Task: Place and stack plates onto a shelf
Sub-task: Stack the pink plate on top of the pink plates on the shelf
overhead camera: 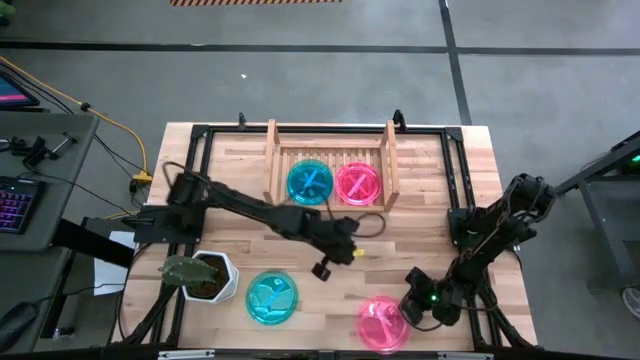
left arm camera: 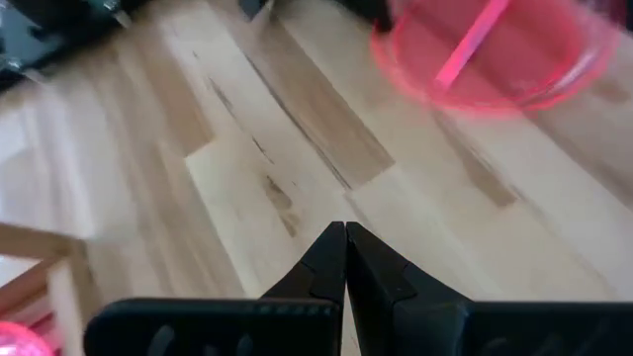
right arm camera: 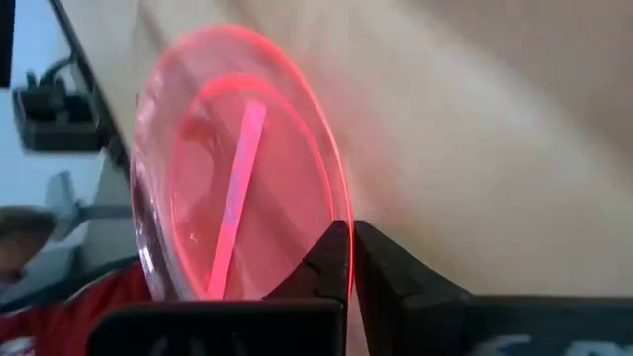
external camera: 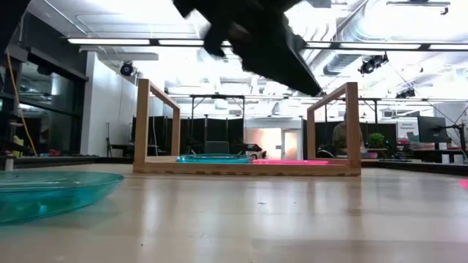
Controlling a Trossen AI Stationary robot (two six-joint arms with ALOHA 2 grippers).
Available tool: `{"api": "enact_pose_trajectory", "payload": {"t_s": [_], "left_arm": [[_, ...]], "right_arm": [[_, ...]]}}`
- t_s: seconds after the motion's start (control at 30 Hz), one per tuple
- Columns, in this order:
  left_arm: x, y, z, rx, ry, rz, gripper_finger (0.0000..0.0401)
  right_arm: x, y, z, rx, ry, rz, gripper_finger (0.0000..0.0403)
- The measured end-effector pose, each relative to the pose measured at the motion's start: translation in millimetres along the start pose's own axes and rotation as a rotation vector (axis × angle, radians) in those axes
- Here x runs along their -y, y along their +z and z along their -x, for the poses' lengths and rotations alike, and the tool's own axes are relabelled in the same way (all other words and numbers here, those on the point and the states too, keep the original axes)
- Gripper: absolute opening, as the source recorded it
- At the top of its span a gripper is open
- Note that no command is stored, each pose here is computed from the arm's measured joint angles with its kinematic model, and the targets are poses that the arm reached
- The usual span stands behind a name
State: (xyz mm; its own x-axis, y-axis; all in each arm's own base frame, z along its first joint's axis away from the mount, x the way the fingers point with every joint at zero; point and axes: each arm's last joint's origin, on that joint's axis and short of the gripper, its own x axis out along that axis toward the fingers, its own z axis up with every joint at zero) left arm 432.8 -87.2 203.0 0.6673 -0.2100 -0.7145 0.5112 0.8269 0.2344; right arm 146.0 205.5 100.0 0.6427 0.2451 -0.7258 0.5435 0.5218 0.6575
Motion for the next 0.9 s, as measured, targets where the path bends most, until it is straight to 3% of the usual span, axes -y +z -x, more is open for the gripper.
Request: {"api": "enact_pose_trajectory", "payload": {"t_s": [0.17, 0.6, 0.9], "left_arm": [[9, -15, 36, 0.084, 0.033, -0.006, 0.0], [33, -51, 149, 0.518, 0.283, 0.036, 0.0], [47, -61, 182, 0.604, 0.387, 0.066, 0.0]], "right_arm": [[-3, 10, 1, 0.077, 0.018, 0.043, 0.0], [-10, 26, -3, 0.224, 0.052, 0.031, 0.0], [-17, 51, -9, 0.35, 0.054, 0.099, 0.0]]}}
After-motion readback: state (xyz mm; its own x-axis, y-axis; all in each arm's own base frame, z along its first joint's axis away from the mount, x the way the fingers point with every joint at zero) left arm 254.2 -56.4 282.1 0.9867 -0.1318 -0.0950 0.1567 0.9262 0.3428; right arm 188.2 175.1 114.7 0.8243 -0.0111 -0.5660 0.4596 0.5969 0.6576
